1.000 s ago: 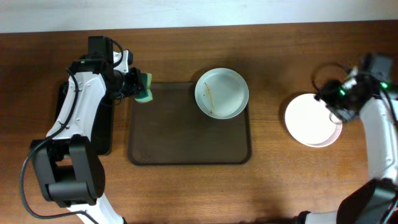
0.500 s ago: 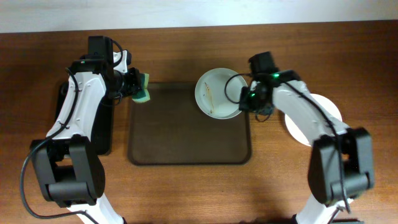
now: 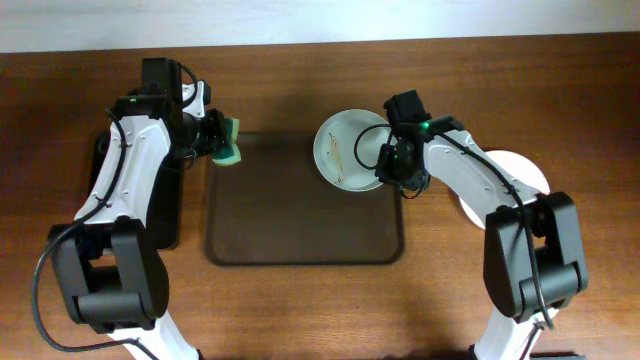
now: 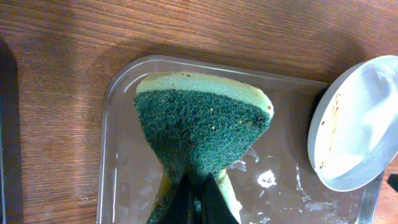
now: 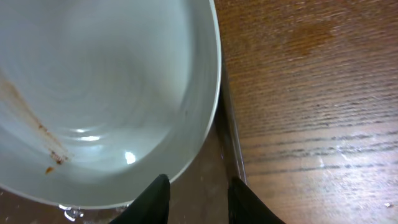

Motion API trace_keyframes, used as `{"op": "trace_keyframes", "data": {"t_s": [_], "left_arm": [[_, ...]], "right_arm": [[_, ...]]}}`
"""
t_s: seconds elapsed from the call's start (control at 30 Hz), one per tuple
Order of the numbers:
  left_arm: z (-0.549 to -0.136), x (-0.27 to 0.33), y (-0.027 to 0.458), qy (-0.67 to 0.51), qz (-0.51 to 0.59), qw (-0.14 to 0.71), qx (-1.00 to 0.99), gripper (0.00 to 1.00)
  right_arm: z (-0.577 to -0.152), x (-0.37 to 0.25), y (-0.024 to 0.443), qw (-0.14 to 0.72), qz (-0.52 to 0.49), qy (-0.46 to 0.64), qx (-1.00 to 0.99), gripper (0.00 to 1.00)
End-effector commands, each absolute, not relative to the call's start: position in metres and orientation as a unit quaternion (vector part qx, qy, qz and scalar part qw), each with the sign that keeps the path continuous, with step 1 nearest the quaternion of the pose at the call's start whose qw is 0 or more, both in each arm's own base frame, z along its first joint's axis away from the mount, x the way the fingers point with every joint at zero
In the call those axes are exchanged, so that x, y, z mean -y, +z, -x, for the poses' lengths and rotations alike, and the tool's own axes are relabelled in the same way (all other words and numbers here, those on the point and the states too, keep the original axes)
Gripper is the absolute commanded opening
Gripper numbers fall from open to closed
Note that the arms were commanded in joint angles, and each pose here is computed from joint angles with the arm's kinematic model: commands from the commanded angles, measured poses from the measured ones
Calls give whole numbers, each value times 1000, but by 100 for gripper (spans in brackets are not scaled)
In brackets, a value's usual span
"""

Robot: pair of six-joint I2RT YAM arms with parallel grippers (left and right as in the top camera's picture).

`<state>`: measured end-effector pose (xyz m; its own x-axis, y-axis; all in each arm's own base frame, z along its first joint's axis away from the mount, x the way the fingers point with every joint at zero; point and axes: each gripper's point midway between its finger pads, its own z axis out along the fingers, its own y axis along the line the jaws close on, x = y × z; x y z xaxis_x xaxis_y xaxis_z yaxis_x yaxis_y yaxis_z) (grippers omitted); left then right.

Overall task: Clean dirty plates on tray and stack at the side
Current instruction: 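Return the right gripper and grip the last white plate's rim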

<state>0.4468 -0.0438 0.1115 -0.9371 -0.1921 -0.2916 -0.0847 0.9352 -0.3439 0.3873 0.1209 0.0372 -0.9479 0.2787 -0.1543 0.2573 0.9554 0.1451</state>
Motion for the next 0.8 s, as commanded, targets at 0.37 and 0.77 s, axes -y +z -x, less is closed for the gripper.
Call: {"op": "trace_keyframes", "data": {"t_s": [0.37,0.77], "left_arm": [[-447,43,107,-165,77,160,-970,1],[-447,43,107,-165,77,160,-970,1]], "right_arm": [[-392,-125,16,76,-141,62,-985,9],[-358,-170,26,0,-96,123,-988,4]]}}
